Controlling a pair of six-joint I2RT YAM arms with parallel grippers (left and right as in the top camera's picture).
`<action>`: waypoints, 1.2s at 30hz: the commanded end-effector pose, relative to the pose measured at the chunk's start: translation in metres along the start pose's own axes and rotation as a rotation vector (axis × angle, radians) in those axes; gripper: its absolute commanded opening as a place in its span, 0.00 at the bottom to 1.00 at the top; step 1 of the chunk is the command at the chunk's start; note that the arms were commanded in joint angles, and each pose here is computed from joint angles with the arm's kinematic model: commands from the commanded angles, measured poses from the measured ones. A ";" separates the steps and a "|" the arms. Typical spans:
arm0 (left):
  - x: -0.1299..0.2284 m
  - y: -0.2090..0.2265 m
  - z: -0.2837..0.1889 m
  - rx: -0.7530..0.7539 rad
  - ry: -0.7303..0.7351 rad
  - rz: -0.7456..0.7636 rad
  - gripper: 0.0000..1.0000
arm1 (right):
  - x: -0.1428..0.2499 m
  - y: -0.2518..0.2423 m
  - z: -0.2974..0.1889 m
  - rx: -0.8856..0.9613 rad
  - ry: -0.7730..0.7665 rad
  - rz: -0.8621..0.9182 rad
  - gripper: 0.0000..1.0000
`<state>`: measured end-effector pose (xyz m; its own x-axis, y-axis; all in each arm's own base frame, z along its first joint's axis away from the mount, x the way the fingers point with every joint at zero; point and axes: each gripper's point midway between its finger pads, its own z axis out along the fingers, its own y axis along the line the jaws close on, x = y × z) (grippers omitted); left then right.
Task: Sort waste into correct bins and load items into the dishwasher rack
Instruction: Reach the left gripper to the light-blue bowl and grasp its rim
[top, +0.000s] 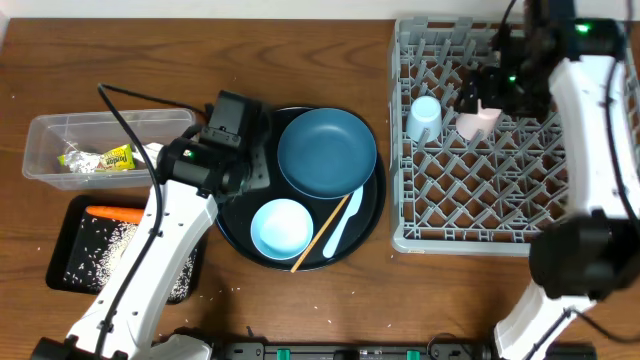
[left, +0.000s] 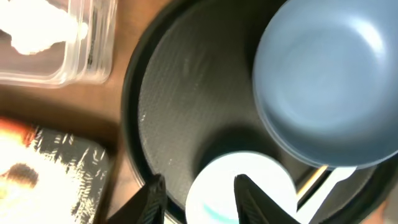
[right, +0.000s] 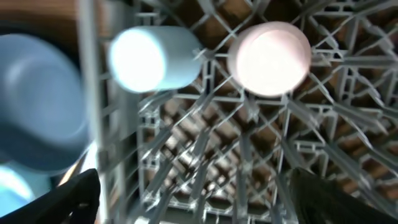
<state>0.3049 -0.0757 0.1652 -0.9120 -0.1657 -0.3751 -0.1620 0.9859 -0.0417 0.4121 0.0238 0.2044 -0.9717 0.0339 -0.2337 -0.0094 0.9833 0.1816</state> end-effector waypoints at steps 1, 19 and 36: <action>0.015 0.006 0.009 -0.043 0.082 0.015 0.37 | 0.005 0.012 -0.028 -0.045 -0.040 -0.030 0.89; 0.085 0.005 0.084 -0.063 0.412 0.047 0.38 | 0.037 0.012 -0.024 -0.045 0.089 -0.007 0.88; 0.106 0.006 0.101 -0.029 0.441 0.076 0.38 | 0.041 0.011 -0.021 -0.045 0.107 -0.004 0.88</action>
<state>0.2498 -0.0867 0.0386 -0.9935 -0.1077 0.0367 -0.1080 0.9941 -0.0064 0.3683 0.0302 0.2201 -0.9897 0.0245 -0.1409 -0.0064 0.9768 0.2142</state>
